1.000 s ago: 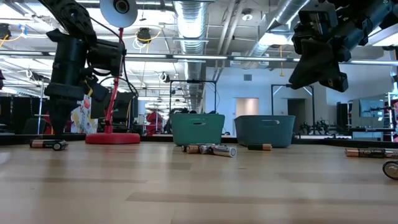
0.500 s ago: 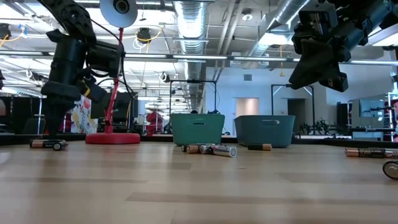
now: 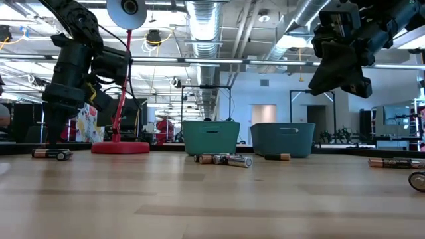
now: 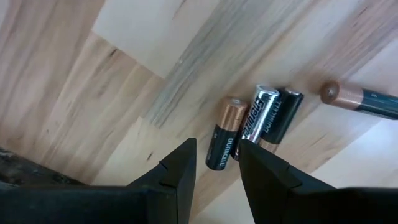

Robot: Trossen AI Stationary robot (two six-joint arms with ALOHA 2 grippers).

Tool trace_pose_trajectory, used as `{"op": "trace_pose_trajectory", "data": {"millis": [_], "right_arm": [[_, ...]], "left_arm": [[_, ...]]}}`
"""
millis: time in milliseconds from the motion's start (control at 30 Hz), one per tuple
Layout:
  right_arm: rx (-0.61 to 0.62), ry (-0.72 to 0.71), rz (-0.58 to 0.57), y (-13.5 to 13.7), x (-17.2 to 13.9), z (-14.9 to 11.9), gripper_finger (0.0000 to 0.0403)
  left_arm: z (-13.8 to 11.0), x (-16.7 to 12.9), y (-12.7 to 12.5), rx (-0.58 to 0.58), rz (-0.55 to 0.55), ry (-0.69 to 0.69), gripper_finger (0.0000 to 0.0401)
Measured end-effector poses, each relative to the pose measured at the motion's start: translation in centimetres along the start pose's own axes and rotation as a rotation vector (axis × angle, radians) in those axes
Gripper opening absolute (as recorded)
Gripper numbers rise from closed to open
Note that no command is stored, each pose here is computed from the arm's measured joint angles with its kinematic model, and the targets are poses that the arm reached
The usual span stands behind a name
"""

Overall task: Sort batteries
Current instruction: Put the black battery into the blue bin

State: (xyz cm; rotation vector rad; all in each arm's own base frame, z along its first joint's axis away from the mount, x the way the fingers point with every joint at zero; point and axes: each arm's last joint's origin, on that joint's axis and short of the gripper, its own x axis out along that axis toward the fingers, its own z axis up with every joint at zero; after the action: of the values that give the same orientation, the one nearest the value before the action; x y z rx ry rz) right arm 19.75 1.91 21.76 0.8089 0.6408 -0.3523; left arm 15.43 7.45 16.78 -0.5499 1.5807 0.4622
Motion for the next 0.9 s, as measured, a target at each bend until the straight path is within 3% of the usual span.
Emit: {"op": "trace_pose_trajectory", "data": {"millis": [267, 667, 900], "right_arm": [[0.0, 0.0, 0.0, 0.0, 0.0, 0.0, 0.0075], [0.0, 0.0, 0.0, 0.0, 0.0, 0.0, 0.0075], [0.0, 0.0, 0.0, 0.0, 0.0, 0.0, 0.0075]], "left_arm": [[0.2, 0.3, 0.3, -0.017, 0.01, 0.017, 0.0114], [1.2, 2.9, 0.2, -0.018, 0.029, 0.191, 0.0114], [1.5, 3.3, 0.1, -0.024, 0.031, 0.205, 0.0114]]}}
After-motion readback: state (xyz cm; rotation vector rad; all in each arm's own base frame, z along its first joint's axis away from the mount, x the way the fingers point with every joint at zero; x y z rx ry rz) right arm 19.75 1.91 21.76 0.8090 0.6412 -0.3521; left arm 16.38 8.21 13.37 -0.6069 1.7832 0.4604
